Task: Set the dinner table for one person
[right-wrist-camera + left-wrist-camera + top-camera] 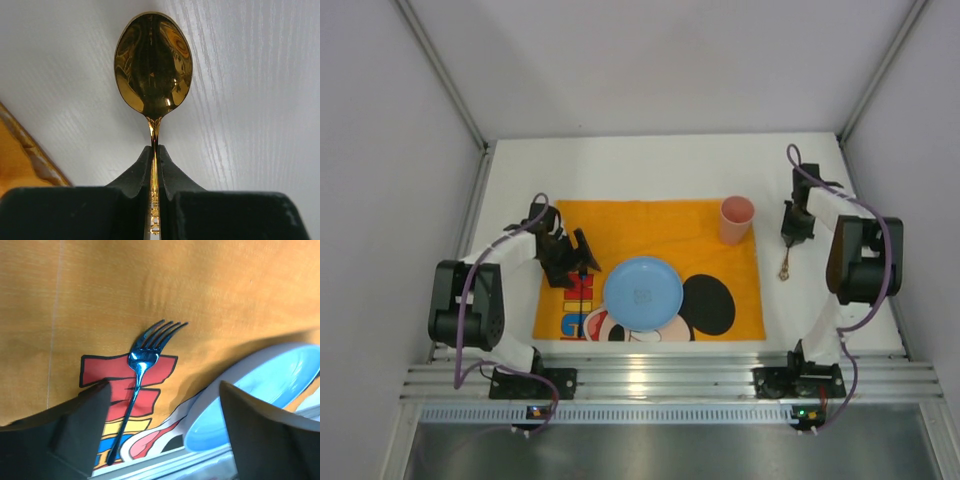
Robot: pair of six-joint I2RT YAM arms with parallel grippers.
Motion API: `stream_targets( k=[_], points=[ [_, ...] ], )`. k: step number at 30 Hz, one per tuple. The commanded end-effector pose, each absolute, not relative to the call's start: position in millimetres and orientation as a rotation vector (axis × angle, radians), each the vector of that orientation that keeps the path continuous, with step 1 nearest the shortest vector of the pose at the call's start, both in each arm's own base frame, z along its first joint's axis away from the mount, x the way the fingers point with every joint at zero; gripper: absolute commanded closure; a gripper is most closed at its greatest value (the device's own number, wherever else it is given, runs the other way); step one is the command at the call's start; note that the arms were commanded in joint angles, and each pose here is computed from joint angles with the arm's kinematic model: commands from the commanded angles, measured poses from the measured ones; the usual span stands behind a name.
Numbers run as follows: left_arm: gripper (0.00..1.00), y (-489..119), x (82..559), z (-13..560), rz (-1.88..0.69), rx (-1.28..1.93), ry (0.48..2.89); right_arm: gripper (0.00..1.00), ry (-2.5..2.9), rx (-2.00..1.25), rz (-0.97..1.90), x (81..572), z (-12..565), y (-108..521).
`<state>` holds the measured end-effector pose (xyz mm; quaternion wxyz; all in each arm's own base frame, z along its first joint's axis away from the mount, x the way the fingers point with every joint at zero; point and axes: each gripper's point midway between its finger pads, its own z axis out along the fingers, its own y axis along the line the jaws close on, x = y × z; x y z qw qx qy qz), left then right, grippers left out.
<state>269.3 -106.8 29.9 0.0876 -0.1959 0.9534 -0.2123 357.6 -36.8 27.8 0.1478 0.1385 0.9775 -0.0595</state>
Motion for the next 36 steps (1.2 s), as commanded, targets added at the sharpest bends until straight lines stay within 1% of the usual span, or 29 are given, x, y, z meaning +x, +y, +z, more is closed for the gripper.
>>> stream_targets(
  k=[1,6,8,12,16,22,23,24,26,27,28,36],
  points=[
    [0.02,-75,266,26,-0.381,-0.596,2.847,1.0,2.676,0.433,-0.095,375,80,-25],
    [0.02,-69,270,60,-0.329,-0.598,2.817,1.0,2.608,0.507,-0.084,370,102,-24],
    [0.02,-69,278,82,-0.339,-0.616,2.76,1.0,2.587,0.552,-0.074,367,104,-23],
    [0.02,-69,277,117,-0.359,-0.67,2.685,1.0,2.579,0.601,-0.007,368,103,-14],
    [0.02,-75,269,150,-0.41,-0.698,2.606,1.0,2.553,0.581,0.004,376,120,-9],
    [0.02,-82,255,175,-0.469,-0.648,2.513,1.0,2.467,0.596,0.114,380,152,7],
    [0.02,-81,253,177,-0.465,-0.643,2.502,1.0,2.442,0.587,0.1,375,164,4],
    [0.02,-80,250,178,-0.462,-0.638,2.496,1.0,2.441,0.518,0.118,372,171,21],
    [0.02,-77,245,184,-0.463,-0.614,2.458,1.0,2.409,0.479,0.132,358,187,29],
    [0.02,-75,241,181,-0.449,-0.615,2.457,1.0,2.416,0.453,0.138,349,184,38],
    [0.02,-73,237,184,-0.448,-0.6,2.436,1.0,2.371,0.436,0.167,340,198,42],
    [0.02,-58,208,175,-0.371,-0.541,2.402,1.0,2.356,0.359,0.279,271,207,62]
  ],
)
